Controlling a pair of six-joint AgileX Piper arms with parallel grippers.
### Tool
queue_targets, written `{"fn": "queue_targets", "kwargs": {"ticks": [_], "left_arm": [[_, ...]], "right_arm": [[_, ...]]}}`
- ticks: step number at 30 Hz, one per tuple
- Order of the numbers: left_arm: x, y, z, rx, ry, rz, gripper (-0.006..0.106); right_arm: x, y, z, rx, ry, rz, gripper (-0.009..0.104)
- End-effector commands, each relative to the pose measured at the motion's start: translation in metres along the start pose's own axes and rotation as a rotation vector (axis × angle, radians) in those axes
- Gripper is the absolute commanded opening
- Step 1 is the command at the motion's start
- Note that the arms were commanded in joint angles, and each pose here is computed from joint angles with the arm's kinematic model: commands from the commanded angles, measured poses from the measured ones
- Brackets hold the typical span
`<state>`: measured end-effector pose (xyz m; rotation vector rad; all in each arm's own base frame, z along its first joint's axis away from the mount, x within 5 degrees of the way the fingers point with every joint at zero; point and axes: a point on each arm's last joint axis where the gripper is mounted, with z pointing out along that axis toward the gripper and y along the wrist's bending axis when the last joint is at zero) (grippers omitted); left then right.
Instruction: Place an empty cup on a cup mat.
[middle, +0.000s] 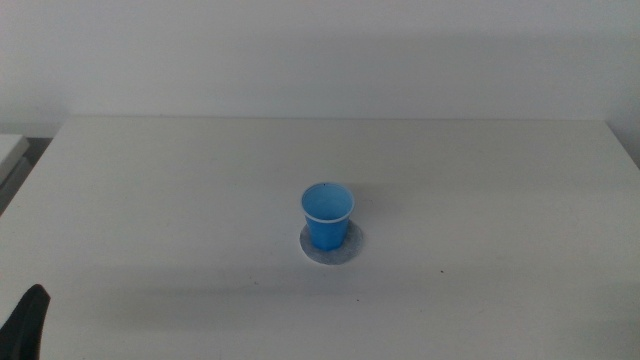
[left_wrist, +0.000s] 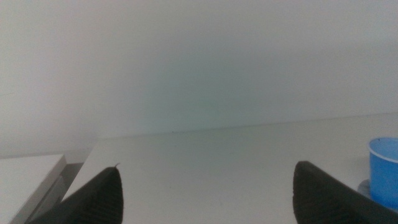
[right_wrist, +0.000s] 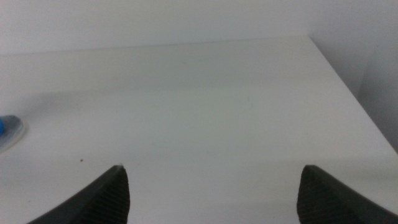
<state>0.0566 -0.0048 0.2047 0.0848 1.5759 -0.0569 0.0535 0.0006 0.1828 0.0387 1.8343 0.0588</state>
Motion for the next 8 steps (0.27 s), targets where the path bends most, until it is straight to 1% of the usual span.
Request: {"fn": "queue_targets", "kwargs": {"ticks": [1, 8], "left_arm": [[-0.0008, -0.0002, -0.0003, 0.004, -0.009, -0.006, 0.094], [-0.0008, -0.0002, -0.0003, 0.004, -0.009, -0.006, 0.094]], "right_arm": [[-0.0016, -0.0004, 0.0001, 0.006, -0.031, -0.011, 0.086], [-0.0018, -0.0002, 0.0001, 0.004, -0.033, -0.006, 0.086]]}}
